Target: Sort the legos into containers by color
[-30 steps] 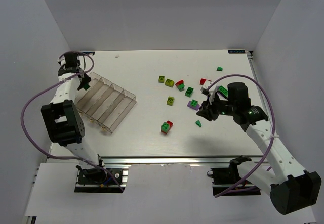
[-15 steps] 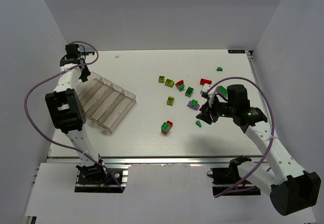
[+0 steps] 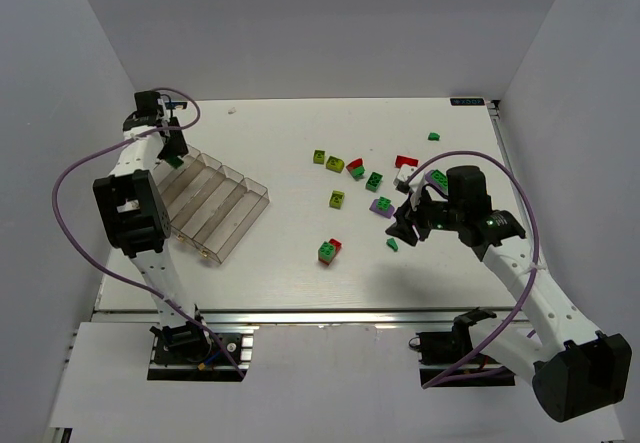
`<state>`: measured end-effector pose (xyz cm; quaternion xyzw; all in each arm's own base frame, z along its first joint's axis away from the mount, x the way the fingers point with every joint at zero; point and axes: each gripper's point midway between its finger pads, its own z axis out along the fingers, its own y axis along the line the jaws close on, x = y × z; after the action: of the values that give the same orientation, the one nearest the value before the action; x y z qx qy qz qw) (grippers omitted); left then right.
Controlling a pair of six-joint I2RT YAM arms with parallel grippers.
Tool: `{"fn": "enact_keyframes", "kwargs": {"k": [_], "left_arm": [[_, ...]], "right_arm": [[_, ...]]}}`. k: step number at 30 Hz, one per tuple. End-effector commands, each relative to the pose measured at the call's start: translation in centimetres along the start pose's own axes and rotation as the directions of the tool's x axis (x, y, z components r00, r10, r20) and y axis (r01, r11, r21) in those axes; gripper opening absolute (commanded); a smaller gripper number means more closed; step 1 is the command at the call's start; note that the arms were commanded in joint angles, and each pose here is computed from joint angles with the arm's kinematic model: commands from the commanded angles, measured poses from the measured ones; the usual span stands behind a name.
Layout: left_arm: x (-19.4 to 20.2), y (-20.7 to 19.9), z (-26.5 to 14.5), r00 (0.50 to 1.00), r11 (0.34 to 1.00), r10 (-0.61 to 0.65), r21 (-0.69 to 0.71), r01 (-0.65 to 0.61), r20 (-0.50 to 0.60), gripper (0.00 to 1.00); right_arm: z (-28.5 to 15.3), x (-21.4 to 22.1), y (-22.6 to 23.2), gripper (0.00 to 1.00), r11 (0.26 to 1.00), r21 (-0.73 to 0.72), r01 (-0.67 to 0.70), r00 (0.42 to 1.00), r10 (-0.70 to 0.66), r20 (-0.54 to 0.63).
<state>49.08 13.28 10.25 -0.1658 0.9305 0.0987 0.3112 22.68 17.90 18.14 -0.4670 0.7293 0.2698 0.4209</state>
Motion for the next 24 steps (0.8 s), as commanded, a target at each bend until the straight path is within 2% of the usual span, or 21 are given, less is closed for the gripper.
{"fn": "enact_keyframes", "kwargs": {"k": [1, 2, 8, 11, 13, 14, 16, 17, 18, 19, 21, 23, 24], "left_arm": [[-1.5, -0.5, -1.0, 0.999, 1.0, -0.002, 0.031, 0.0, 0.041, 0.76], [-1.6, -0.5, -1.0, 0.999, 1.0, -0.007, 0.03, 0.005, 0.044, 0.97], [-2.0, -0.5, -1.9, 0.998, 0.999, -0.032, 0.036, 0.029, 0.062, 0.98], [-2.2, -1.0, -3.6, 0.994, 0.995, -0.066, 0.076, 0.06, 0.082, 0.98], [-3.3, -1.7, -6.1, 0.985, 0.987, -0.099, 0.143, 0.079, 0.141, 0.98], [-1.9, -2.1, -6.2, 0.985, 0.981, -0.127, 0.164, 0.107, 0.115, 0.98], [-2.4, -3.1, -9.3, 0.969, 0.959, -0.171, 0.254, 0.123, 0.177, 0.98], [-0.3, -3.3, -9.1, 0.97, 0.95, -0.2, 0.268, 0.158, 0.139, 0.98], [0.2, -3.4, -9.8, 0.965, 0.944, -0.218, 0.284, 0.171, 0.145, 0.98], [-0.4, -3.2, -11.8, 0.948, 0.934, -0.251, 0.307, 0.183, 0.198, 0.98], [2.3, -2.8, -11.9, 0.939, 0.917, -0.307, 0.313, 0.248, 0.155, 0.98], [3.0, -2.5, -13.6, 0.921, 0.891, -0.361, 0.349, 0.292, 0.15, 0.98], [4.1, -2.9, -13.8, 0.925, 0.877, -0.361, 0.38, 0.294, 0.118, 0.98]], "right_arm": [[-0.2, -1.4, -0.6, 0.55, 0.999, 0.014, 0.033, 0.999, -0.034, 0.033], [-0.3, -1.6, -0.6, 0.55, 0.999, 0.015, 0.035, 0.999, -0.035, 0.035], [-0.4, -1.7, -0.6, 0.58, 0.999, 0.013, 0.039, 0.999, -0.039, 0.034], [-0.5, -2.0, -0.3, 0.58, 0.999, 0.003, 0.042, 0.998, -0.042, 0.046], [-0.5, -2.2, 0.0, 0.55, 0.999, -0.016, 0.044, 0.998, -0.044, 0.054], [-0.5, -2.3, 0.6, 0.54, 0.998, -0.049, 0.048, 0.997, -0.044, 0.068], [-0.4, -2.2, 1.6, 0.52, 0.993, -0.107, 0.056, 0.997, -0.049, 0.066], [-0.5, -2.5, 2.5, 0.52, 0.984, -0.163, 0.066, 0.995, -0.052, 0.09], [-0.4, -2.6, 2.9, 0.53, 0.979, -0.191, 0.066, 0.994, -0.049, 0.094], [-0.5, -2.9, 3.3, 0.54, 0.973, -0.216, 0.083, 0.993, -0.061, 0.106], [0.0, -2.7, 4.4, 0.61, 0.955, -0.282, 0.091, 0.994, -0.068, 0.09], [0.1, -2.6, 5.2, 0.77, 0.939, -0.326, 0.113, 0.993, -0.095, 0.071], [0.6, -2.0, 5.5, 0.8, 0.928, -0.353, 0.122, 0.992, -0.111, 0.053]]}}
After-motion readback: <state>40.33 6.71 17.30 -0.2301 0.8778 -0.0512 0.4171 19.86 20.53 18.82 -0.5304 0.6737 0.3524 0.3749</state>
